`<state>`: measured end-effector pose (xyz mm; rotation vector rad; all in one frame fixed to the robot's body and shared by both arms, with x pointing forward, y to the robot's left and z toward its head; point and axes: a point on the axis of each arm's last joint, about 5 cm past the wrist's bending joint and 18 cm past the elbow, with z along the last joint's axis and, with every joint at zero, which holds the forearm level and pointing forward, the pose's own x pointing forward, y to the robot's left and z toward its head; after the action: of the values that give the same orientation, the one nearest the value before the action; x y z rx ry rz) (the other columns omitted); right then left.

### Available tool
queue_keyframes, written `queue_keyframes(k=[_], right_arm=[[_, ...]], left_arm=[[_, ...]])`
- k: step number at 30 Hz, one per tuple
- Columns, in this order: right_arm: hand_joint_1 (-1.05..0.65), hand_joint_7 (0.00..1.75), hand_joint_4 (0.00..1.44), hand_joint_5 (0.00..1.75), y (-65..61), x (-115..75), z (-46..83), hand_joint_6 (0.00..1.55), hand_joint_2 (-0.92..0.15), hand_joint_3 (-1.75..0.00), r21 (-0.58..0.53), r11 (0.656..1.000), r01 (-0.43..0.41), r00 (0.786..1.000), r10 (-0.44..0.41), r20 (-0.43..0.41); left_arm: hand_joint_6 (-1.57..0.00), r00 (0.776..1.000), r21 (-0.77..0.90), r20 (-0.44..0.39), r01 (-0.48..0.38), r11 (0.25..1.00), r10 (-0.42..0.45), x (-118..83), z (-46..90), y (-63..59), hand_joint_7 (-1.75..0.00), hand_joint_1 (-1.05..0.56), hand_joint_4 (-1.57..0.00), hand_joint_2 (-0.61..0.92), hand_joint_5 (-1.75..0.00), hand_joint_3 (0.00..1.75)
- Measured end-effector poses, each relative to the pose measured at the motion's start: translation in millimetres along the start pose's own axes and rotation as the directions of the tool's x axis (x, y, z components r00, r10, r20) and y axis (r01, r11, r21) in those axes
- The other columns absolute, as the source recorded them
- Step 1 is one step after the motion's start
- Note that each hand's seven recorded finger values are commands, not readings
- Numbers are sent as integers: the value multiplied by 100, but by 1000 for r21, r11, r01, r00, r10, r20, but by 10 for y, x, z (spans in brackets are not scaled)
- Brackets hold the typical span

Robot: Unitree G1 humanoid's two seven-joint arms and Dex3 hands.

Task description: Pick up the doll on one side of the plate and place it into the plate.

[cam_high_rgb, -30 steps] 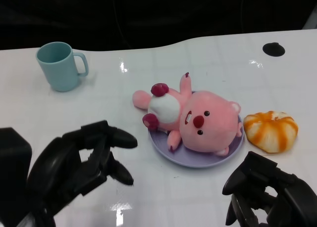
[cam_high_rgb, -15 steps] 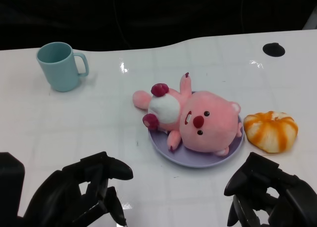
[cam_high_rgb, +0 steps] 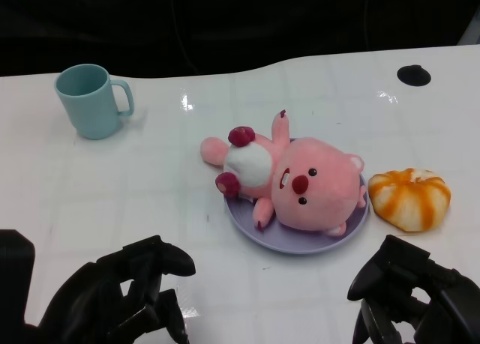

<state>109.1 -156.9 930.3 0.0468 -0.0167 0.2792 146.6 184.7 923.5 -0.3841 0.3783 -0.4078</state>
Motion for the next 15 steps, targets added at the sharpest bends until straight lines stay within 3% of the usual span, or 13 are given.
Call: queue_keyframes(k=[15], right_arm=[[-19,156,61,175,-14,-7,-5,50,-56,-123,9,1000,-3,1000,3,10]], left_arm=[[-64,1000,14,16,24,1000,-25,23,-10,-2,-164,-15,-77,56,-175,119]])
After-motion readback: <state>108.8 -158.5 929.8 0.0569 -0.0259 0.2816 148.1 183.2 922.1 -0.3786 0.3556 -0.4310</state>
